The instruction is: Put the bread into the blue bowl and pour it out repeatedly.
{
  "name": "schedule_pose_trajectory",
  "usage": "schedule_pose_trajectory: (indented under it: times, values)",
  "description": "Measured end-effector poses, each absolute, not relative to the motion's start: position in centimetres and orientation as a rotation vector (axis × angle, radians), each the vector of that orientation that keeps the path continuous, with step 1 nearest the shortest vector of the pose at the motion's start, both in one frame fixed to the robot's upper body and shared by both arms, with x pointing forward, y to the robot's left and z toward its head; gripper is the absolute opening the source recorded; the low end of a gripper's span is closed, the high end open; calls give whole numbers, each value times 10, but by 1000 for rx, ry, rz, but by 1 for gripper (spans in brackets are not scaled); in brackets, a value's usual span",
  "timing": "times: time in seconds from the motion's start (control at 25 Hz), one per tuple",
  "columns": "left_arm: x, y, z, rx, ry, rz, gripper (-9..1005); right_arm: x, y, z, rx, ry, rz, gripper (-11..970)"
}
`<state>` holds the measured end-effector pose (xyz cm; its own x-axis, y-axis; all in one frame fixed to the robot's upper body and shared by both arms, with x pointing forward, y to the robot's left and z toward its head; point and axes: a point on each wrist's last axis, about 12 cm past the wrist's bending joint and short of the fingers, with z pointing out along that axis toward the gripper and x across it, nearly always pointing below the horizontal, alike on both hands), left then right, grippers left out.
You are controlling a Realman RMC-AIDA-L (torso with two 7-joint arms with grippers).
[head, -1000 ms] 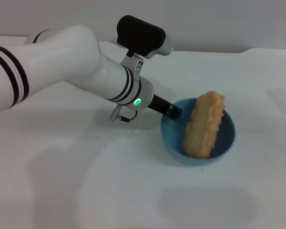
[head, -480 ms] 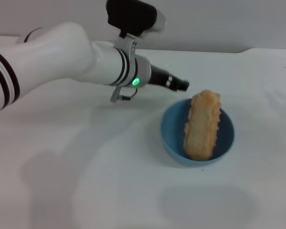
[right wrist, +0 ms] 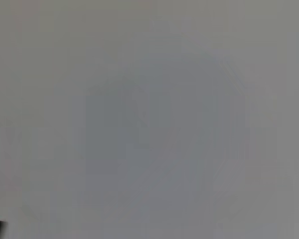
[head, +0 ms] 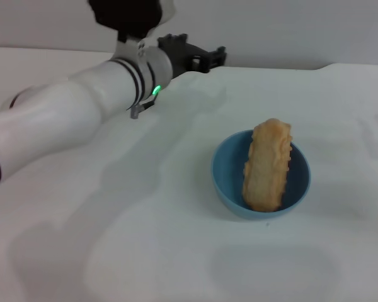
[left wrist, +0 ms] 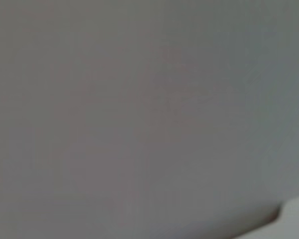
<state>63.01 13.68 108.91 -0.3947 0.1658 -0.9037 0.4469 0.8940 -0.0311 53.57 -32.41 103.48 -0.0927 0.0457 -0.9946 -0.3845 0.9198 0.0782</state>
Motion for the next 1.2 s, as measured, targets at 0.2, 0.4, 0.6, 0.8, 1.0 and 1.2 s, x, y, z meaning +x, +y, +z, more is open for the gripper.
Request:
schedule_pose_trajectory:
  times: [0.2,0.4,0.6,0.8,1.0,1.2]
  values:
    - [619,146,1076,380,1928,-286,823,538,-339,1023,-35,1676,243,427]
    - [605,157,1063,286,1878,-269,826,533,-333,1006,-163,1737,21,592]
    - [600,163,1052,238,1908,-280,825,527,-326,1007,-176,1683,33,724]
    - [596,167,1050,220,1893,-272,824,521,-330,1016,-106,1591,49,817]
    - [590,164,1049,232,1853,-270,823,518,-333,1018,-69,1562,45,817]
    - [589,165,1047,231,1853,-270,823,514,-338,1019,27,1529,23,817]
